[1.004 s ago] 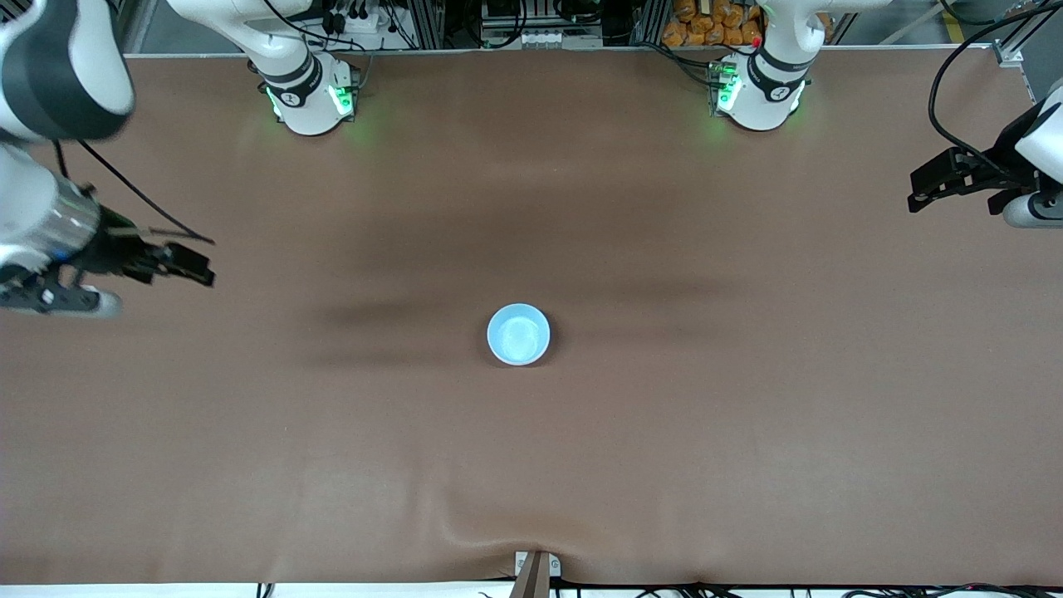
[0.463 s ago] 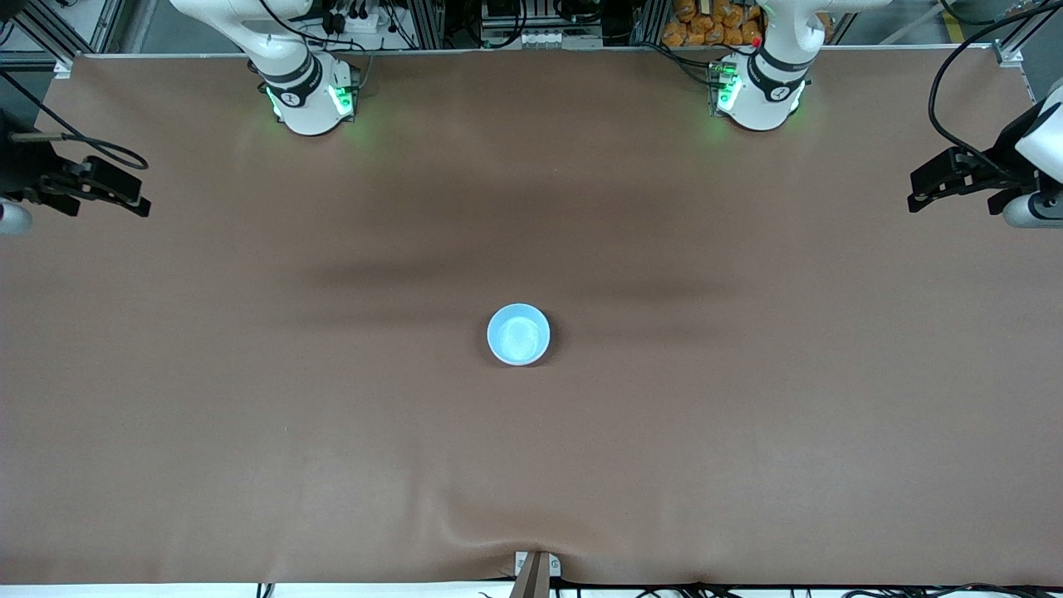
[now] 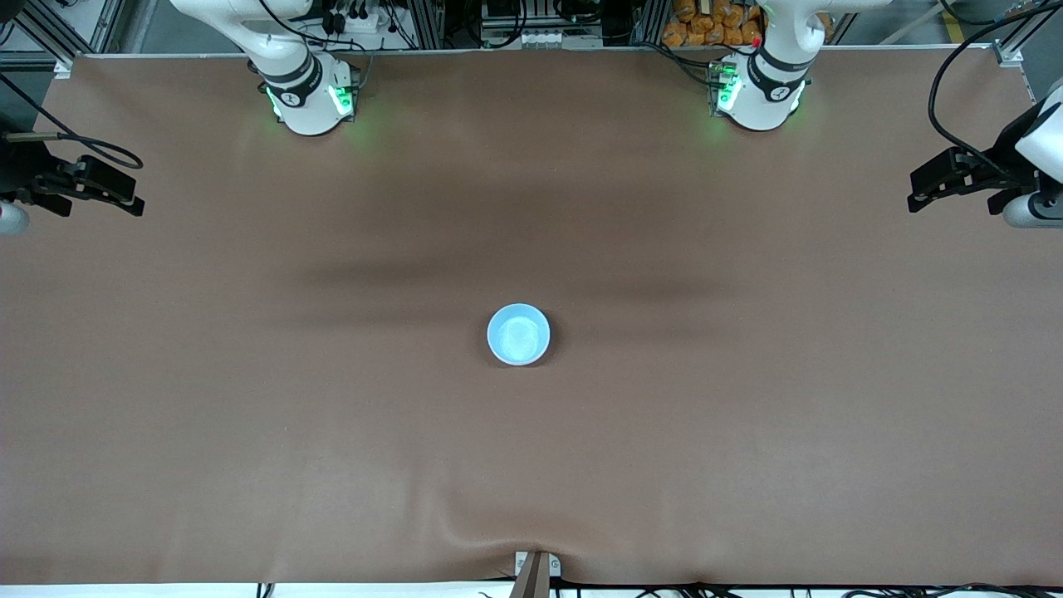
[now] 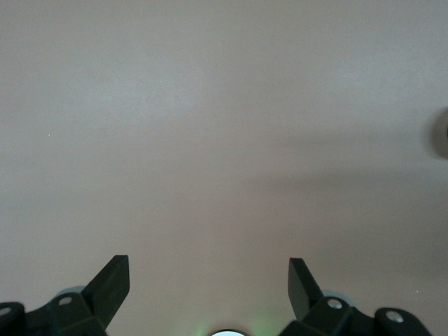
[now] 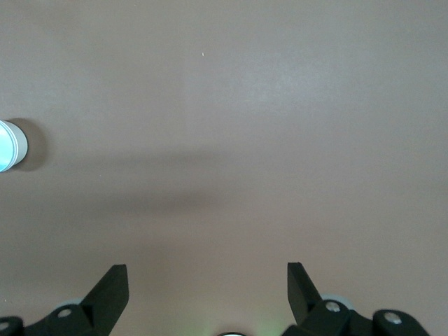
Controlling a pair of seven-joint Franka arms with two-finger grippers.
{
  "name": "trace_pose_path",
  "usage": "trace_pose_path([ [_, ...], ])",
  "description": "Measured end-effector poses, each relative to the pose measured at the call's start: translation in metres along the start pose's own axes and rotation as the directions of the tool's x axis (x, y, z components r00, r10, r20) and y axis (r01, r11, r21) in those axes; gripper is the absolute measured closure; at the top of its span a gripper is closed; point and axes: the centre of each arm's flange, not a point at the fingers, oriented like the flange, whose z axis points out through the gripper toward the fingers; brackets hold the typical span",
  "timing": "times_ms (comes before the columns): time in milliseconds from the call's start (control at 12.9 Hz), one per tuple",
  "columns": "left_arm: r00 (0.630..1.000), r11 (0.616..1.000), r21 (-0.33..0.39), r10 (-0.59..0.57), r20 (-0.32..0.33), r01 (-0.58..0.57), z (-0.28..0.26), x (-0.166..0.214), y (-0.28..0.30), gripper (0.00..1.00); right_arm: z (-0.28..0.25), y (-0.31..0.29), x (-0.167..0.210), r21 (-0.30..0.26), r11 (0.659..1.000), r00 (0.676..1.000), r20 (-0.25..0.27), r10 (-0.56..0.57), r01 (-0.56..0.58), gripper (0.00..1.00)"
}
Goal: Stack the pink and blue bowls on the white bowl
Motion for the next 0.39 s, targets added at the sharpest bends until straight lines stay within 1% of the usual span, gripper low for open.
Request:
trace_pose_path([
  [386, 1.0, 1.0, 0.0, 0.0, 0.0, 0.0, 0.0, 0.0, 0.0, 0.0, 0.0005, 0.0002, -0.0001, -0.002, 1.0, 1.0, 0.003, 0.0, 0.0, 0.0],
])
